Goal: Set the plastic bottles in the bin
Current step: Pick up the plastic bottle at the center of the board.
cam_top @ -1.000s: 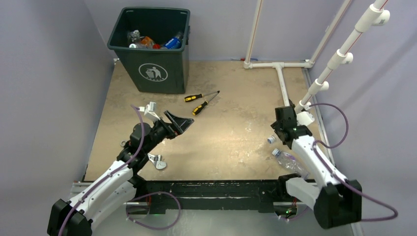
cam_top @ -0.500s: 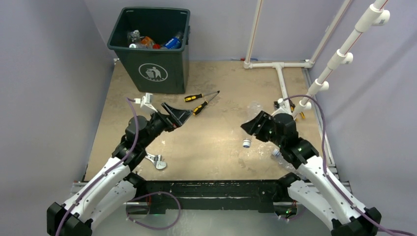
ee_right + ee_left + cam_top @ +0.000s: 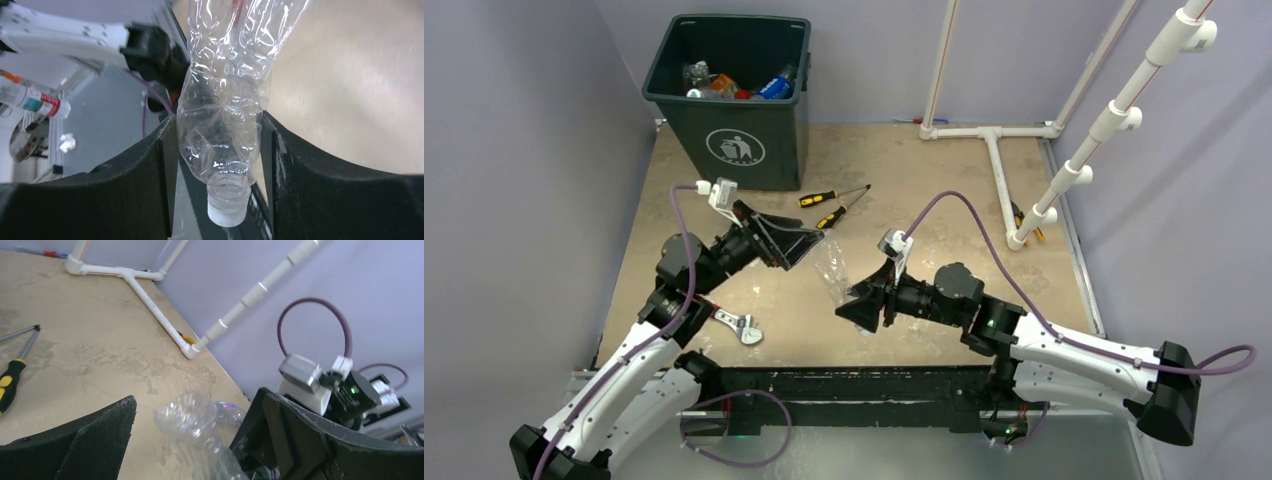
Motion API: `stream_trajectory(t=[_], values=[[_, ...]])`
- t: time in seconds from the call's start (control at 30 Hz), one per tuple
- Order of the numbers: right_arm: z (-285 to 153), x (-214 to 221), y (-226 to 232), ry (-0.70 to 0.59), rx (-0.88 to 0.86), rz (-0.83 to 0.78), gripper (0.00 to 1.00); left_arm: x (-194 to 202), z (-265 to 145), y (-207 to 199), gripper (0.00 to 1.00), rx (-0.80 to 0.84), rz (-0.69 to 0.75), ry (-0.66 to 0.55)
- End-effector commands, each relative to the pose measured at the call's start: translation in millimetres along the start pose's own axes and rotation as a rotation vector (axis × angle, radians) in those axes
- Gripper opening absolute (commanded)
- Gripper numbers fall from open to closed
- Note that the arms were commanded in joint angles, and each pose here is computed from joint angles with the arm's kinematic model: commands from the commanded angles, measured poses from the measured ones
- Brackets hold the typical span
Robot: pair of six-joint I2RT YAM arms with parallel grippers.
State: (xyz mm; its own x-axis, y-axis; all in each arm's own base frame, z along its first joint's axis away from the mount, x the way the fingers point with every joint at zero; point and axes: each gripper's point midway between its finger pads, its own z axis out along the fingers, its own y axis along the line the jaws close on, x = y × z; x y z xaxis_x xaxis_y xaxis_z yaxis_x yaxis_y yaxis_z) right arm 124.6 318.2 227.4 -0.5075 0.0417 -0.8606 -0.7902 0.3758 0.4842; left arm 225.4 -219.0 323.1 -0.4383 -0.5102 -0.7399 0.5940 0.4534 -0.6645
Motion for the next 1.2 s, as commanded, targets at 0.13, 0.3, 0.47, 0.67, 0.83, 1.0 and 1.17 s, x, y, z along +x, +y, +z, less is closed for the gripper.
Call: stream_trajectory(t=[0.13, 0.3, 0.47, 0.67, 0.83, 1.0, 1.17], values=[[-16.6, -70.5, 45.9, -0.371, -0.224, -0.224, 0.00, -9.7, -35.1, -80.2, 0.99, 0.349, 0.240, 0.022], [-16.7, -78.9, 55.2, -0.416, -0.269, -0.252, 0.00, -5.4, -42.1, -95.8, 0.99, 0.457, 0.221, 0.021], [-17.1, -85.8, 68.7, -0.432, -0.330, -0.277, 0.00, -4.3, -33.7, -95.3, 0.99, 0.468, 0.180, 0.042], [-14.0, -85.7, 75.2, -0.427, -0.368, -0.287, 0.00, -6.0, -39.8, -111.5, 0.97, 0.575, 0.143, 0.024], [-12.5, -84.6, 85.8, -0.425, -0.428, -0.275, 0.00, -2.0, -32.9, -104.0, 0.90, 0.552, 0.132, 0.042], [-9.9, -82.7, 95.6, -0.407, -0.475, -0.285, 0.00, -1.3, -25.3, -98.0, 0.86, 0.531, 0.099, 0.046], [-17.0, -86.1, 106.9, -0.426, -0.526, -0.282, 0.00, 1.2, -21.8, -95.6, 0.98, 0.528, 0.088, 0.063]])
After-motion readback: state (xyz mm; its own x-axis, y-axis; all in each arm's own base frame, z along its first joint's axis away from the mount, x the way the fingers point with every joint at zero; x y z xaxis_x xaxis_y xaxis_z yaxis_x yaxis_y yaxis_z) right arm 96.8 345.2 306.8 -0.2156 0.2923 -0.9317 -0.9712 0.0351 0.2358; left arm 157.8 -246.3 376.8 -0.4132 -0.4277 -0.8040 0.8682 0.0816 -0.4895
